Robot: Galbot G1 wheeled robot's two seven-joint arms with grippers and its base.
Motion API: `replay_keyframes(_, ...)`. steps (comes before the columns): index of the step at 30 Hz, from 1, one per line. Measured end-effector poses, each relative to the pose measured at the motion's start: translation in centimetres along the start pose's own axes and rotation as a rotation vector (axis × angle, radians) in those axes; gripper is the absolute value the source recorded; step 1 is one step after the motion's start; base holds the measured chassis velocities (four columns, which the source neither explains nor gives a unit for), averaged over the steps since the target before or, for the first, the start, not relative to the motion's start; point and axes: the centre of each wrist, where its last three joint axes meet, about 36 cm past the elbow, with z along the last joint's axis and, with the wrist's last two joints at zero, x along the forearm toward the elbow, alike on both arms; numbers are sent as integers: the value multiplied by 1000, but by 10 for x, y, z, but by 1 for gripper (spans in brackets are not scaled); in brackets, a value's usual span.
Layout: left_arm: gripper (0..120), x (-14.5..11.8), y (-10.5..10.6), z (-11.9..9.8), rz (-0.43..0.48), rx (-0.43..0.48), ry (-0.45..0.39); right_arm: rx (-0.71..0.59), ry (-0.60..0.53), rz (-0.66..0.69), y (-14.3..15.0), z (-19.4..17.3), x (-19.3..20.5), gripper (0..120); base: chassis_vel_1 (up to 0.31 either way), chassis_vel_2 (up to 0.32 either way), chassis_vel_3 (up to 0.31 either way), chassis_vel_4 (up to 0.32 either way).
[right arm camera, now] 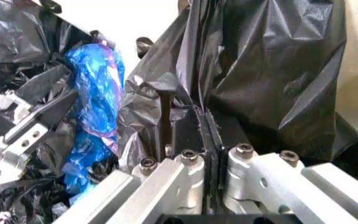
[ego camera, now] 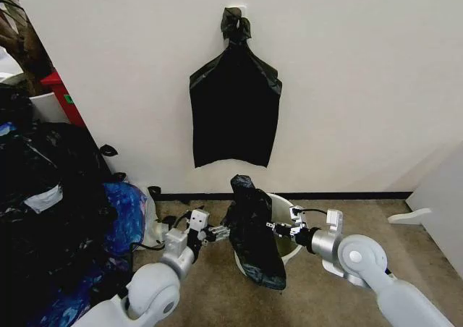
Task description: Place the garbage bag over the trash bin.
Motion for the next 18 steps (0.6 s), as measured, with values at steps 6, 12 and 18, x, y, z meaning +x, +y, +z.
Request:
replay_keyframes(6, 100, -11, -5, -10, 6, 27, 51, -8, 2, 5, -3, 2, -1, 0, 0, 0, 0, 0)
replay_keyframes(12, 100, -18, -9, -12, -10, 30, 111, -13, -3, 2, -3, 3, -2, 0, 0, 0, 0, 0)
replay_keyframes(18, 100, -23, -15, -15, -1, 60, 182, -12, -4, 1, -2, 4, -2, 0, 0, 0, 0, 0)
